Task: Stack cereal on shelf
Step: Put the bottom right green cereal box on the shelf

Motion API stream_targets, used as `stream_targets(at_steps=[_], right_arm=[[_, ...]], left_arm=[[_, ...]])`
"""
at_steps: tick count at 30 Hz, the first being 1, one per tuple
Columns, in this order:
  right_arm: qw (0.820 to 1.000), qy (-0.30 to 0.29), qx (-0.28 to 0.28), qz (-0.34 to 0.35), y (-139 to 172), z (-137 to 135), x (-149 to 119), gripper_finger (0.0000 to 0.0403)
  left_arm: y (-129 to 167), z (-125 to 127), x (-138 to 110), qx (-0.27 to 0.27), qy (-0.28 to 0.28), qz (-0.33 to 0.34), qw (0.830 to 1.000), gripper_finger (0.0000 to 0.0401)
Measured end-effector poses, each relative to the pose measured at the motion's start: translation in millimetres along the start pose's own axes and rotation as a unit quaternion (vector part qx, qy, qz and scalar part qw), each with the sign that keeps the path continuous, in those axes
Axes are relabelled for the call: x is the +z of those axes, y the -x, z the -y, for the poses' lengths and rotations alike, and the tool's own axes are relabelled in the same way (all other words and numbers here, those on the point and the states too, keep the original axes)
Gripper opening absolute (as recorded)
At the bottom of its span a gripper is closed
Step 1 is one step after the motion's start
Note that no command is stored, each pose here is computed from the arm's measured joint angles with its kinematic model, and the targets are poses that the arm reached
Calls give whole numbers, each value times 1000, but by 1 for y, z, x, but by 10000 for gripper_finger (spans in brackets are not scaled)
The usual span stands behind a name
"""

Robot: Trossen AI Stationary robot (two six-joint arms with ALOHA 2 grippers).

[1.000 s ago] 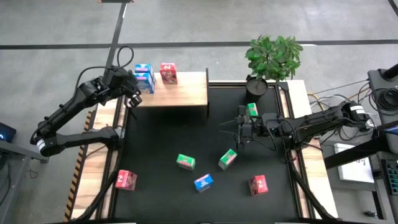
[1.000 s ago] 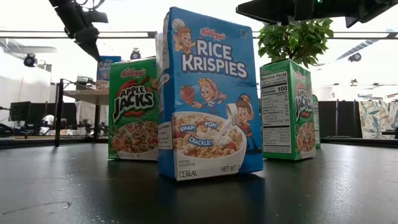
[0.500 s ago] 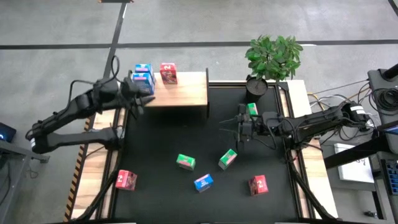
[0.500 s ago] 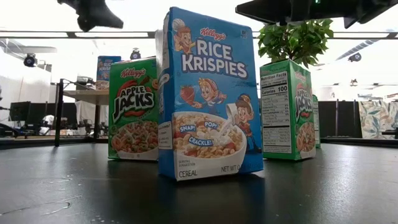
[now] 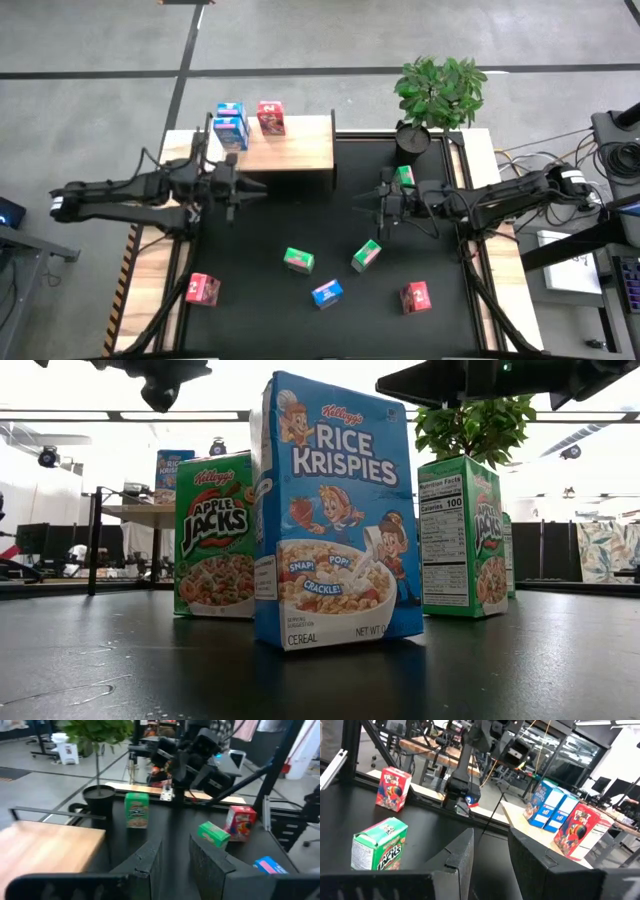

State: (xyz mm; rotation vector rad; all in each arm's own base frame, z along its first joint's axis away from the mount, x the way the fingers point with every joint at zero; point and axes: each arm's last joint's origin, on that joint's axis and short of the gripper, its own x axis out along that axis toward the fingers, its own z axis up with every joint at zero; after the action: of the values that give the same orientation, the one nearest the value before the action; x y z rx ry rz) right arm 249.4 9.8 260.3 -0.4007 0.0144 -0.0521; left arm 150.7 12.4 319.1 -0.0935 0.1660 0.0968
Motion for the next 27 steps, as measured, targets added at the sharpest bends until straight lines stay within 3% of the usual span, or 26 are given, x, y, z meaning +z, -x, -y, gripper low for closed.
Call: stream_targets(at_steps=[11,19,27], right_arm=[[1000,3,9,-22,-7,-5,-10,112],[1000,6,9,-21,-8,-5,-11,111],[999,-30,10,-26,-8,-6,-11,112]], left_arm=[[-22,2,-27,-16,-14,46,999,79],[-27,2,-29,-16,-14,39,999,79],[-29,3,-27,-15,-25,40,999,79]])
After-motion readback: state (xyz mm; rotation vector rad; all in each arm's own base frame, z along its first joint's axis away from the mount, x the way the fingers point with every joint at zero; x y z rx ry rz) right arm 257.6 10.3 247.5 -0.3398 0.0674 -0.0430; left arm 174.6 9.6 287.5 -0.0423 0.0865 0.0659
